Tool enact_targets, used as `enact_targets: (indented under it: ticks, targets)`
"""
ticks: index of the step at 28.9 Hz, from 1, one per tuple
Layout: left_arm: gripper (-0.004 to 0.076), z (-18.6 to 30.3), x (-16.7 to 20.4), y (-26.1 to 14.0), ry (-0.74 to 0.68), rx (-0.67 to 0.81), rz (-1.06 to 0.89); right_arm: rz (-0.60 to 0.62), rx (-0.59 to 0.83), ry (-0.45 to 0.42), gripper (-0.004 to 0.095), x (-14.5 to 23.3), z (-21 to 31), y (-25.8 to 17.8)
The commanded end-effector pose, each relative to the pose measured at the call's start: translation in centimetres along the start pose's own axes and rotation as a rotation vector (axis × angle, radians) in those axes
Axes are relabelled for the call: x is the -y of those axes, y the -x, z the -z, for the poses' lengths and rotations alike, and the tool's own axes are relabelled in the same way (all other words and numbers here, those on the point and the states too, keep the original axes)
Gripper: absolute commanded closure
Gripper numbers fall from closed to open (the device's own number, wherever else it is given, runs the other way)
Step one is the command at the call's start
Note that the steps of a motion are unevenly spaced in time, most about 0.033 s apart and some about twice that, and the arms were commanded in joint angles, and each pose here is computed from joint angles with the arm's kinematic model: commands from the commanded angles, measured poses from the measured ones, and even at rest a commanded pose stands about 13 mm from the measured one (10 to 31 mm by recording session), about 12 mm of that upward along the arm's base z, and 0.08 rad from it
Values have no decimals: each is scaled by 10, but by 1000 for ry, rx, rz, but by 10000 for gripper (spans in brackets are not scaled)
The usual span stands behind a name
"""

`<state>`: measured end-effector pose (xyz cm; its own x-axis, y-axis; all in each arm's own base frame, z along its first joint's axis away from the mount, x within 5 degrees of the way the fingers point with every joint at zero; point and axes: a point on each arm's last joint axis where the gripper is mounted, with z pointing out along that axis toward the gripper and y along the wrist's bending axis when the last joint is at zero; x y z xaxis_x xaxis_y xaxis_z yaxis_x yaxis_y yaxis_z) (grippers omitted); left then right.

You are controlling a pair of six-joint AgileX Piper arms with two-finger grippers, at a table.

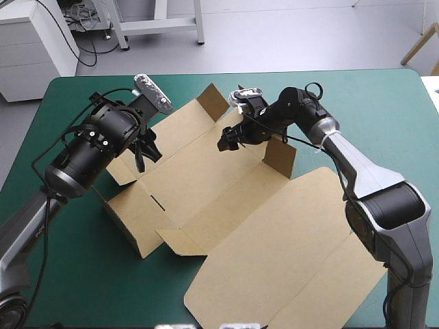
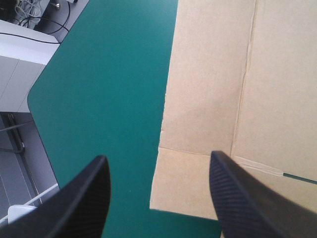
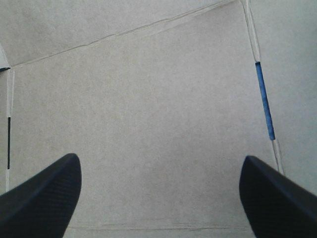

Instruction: Fold the box

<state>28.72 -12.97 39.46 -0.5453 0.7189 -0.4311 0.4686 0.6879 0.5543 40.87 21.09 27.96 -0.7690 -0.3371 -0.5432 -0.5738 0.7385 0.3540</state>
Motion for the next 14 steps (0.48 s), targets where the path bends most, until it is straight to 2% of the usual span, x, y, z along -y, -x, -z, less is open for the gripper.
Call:
enact_targets:
  ticks: [1,14]
  targets:
    - [304,20,-13,4,48,91,27,22,119,18,126,-16,34,16]
    - [304,20,-13,4,48,91,27,21,114,36,126,-18,34,16]
